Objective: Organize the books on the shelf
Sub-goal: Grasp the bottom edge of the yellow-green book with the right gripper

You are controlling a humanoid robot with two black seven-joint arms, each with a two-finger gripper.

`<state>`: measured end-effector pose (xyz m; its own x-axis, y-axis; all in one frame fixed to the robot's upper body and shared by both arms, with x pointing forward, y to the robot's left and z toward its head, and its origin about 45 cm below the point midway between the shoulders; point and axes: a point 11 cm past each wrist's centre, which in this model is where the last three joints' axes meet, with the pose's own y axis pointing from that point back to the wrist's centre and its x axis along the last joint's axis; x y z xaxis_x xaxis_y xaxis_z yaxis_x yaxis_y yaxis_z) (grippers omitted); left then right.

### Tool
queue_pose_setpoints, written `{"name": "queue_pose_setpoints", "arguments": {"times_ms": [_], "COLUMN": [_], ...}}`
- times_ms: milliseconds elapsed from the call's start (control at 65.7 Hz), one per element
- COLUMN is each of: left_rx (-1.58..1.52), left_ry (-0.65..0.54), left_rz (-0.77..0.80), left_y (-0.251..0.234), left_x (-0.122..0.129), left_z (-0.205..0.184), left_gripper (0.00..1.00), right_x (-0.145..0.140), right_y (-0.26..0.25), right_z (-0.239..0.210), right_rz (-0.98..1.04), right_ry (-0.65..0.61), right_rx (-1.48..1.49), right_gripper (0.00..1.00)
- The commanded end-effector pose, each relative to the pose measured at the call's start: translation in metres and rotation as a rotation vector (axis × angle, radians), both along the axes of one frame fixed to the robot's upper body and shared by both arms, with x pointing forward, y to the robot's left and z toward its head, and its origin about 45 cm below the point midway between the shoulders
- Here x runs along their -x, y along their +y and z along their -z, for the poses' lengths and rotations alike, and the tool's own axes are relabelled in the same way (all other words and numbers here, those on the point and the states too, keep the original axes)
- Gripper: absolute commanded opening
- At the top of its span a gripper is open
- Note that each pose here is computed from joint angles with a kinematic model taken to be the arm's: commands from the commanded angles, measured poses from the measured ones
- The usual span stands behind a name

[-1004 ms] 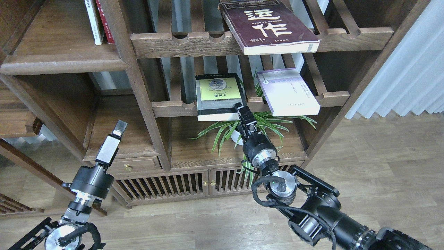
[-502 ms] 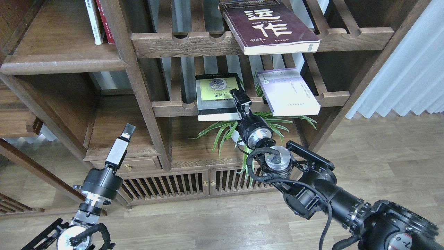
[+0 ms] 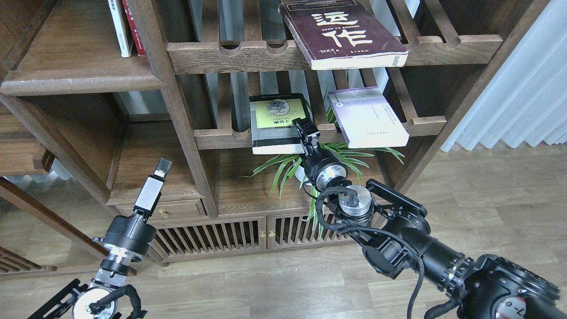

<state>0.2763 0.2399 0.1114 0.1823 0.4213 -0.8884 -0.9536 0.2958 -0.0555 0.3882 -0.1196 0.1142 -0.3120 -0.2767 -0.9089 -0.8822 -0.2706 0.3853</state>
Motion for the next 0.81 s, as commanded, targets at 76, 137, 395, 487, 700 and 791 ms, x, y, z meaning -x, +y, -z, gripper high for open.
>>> {"name": "queue_pose_setpoints", "arguments": {"times_ms": [76, 137, 395, 487, 700, 791], "left_rx": [-0.001, 0.001, -0.002, 0.0, -0.004, -0.005], "left_ry": [0.002, 0.0, 0.002, 0.002, 0.006, 0.004], "left_rz": [-0.002, -0.001, -0.007, -0.007, -0.013, -0.017], "left_y": [0.0008, 0.0002, 0.0023, 0.0018, 0.0034, 0.0046], "left_x": [0.0004, -0.0001, 0.0001, 0.0001, 0.0004, 0.0001], "left_z": [0.0004, 0.0, 0.0008, 0.0008, 0.0028, 0.0024], "left_gripper": [1.0, 1.0, 1.0, 1.0, 1.0, 1.0], "right_x": [0.0005, -0.0001, -0.0004, -0.0009, -0.0033, -0.0045], "right_y": [0.0042, 0.0042, 0.0047, 0.0047, 0.0003, -0.0002], "right_z": [-0.0003, -0.0008, -0.0013, -0.0017, 0.0001, -0.0012], "right_rz": [-0.03, -0.034, -0.034, -0.036, -0.024, -0.021], "right_ry": [0.015, 0.014, 0.016, 0.013, 0.014, 0.009], "right_rx": [-0.02, -0.02, -0.027, -0.026, -0.022, -0.028], "right_gripper": [0.88, 0.87, 0.79, 0.74, 0.63, 0.58]}}
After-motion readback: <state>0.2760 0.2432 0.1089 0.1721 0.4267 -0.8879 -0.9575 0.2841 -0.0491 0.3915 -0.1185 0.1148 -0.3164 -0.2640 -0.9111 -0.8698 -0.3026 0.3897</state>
